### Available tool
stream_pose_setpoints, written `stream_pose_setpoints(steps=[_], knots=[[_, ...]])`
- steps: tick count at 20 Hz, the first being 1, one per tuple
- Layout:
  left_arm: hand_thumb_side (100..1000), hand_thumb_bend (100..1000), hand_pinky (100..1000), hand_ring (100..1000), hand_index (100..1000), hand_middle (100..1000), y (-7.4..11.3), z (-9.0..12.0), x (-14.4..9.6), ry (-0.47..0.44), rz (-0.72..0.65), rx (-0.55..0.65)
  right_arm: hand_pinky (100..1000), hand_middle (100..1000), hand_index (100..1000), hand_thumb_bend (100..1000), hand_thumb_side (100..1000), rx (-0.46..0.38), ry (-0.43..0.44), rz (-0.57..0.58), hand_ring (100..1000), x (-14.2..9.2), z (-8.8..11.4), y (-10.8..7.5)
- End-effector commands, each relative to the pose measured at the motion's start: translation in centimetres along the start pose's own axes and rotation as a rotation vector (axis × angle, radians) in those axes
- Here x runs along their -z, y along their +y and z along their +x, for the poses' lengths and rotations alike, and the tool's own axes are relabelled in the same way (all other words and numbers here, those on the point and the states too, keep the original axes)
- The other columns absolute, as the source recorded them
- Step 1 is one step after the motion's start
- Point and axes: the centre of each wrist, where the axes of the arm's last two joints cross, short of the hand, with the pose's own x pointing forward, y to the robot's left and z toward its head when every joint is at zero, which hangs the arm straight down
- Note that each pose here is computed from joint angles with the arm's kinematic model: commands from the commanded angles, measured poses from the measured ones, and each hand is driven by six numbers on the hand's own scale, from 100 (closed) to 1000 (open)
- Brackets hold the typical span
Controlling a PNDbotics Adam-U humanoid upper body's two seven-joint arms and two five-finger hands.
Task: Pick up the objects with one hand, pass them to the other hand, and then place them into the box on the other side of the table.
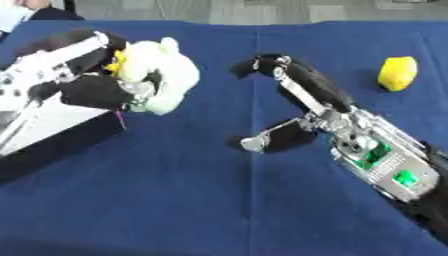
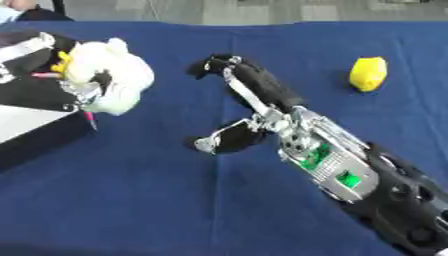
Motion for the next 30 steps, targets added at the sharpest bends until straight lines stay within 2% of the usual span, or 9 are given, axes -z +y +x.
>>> stream_pose_setpoints(steps=[1, 11, 14, 21, 30], knots=[[288, 100, 777, 551, 350, 453, 2.5, -1.1, -0.8, 0.046, 0.112, 0.023, 847, 718, 811, 675, 198, -0.027, -0.010, -0.028, 835, -0.2, 0.3, -1.2], [287, 100, 777, 554, 356, 457, 5.1, -6.3, -0.3, 0.230, 0.271, 0.013, 850, 721, 811, 610, 202, -0.017, -0.024, -0.044, 836, -0.4, 0.2, -1.7], [287, 100, 777, 554, 356, 457, 5.5, -8.1, 0.1, 0.283, 0.304, -0.002, 850, 721, 810, 621, 193, -0.009, -0.025, -0.051, 835, -0.5, 0.1, -1.8], [284, 100, 777, 555, 367, 458, 5.8, -11.7, 0.9, 0.393, 0.364, -0.032, 847, 714, 805, 627, 196, 0.000, -0.017, -0.075, 831, -0.6, -0.1, -2.0], [278, 100, 775, 561, 390, 465, 5.4, -15.3, 1.7, 0.494, 0.410, -0.032, 846, 709, 802, 627, 193, 0.012, -0.015, -0.099, 828, -0.6, -0.2, -2.1]])
